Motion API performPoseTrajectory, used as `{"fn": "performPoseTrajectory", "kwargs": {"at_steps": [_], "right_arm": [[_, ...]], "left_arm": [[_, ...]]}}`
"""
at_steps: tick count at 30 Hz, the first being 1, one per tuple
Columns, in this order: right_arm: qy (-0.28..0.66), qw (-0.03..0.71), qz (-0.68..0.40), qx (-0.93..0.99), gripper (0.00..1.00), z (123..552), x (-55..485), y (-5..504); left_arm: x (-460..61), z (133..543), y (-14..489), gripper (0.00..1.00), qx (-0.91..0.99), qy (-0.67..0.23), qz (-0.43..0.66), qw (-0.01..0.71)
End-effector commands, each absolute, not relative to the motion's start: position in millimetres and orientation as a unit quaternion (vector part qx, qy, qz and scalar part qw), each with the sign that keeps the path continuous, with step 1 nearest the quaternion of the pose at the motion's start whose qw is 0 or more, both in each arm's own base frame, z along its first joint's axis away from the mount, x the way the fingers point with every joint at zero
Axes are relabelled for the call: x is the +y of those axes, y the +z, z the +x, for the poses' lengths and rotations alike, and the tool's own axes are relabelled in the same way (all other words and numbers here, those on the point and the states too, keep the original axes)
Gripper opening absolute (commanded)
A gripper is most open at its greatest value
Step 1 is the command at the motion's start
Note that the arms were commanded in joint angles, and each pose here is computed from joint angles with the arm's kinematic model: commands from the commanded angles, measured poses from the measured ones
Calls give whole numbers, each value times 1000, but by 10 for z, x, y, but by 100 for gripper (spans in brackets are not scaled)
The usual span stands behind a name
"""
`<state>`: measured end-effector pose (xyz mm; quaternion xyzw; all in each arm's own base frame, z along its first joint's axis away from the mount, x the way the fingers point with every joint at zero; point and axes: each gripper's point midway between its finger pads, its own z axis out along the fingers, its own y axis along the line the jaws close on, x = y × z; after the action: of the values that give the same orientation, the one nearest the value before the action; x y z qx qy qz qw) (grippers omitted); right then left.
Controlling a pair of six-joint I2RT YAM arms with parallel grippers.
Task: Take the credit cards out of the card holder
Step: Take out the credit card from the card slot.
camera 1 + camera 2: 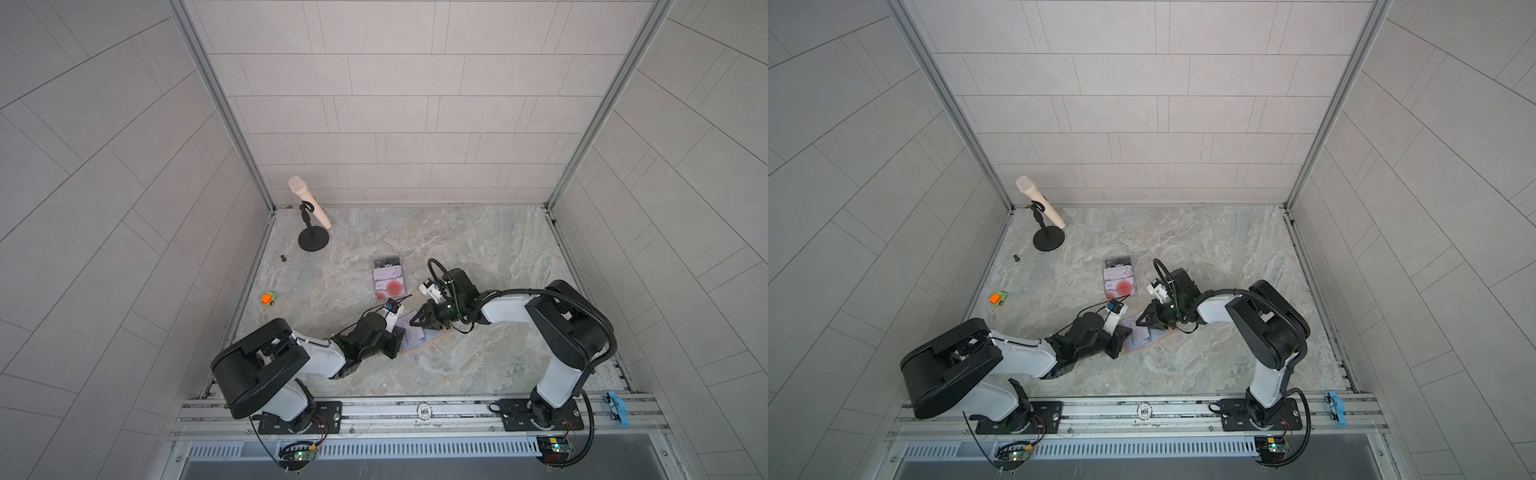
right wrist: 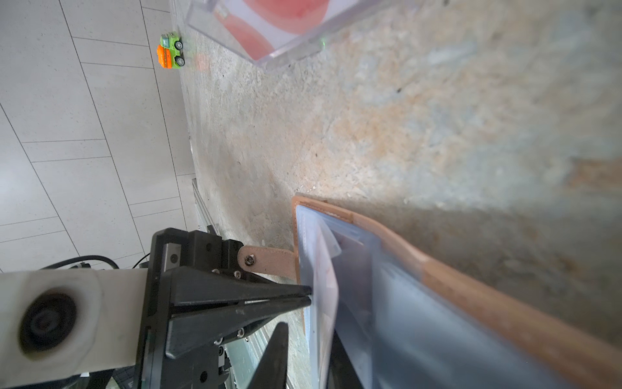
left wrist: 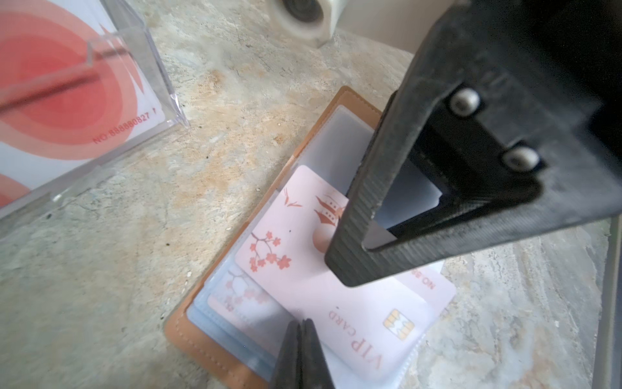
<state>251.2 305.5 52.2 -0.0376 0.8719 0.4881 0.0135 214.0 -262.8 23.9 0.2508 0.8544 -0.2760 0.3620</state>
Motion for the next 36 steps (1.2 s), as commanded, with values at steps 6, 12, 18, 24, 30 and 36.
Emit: {"fn": "performPoseTrajectory", "kwargs": {"at_steps": [6,12,18,24,30,36], "right_arm": [[494,27,-46,868,20,2536,3002,657],[484,28,-44,874,18,2548,2919,623],[473,33,-30,880,13,2591,2790,569],[463,32,-27,885,8,2597,2702,520],[426,39,-34,903,5,2585,2554,485],[383,67,-48,920,3,2589,2392,579]], "left_arm": [[-2425,1995,-80,0,884,-239,251,314],[-2422,1991,-79,0,884,-237,252,313],[-2420,2001,-58,0,884,-236,252,315],[-2425,2005,-39,0,884,-234,254,314],[-2429,2019,22,3,883,-235,254,319],[-2489,2050,141,9,878,-246,250,325]]}}
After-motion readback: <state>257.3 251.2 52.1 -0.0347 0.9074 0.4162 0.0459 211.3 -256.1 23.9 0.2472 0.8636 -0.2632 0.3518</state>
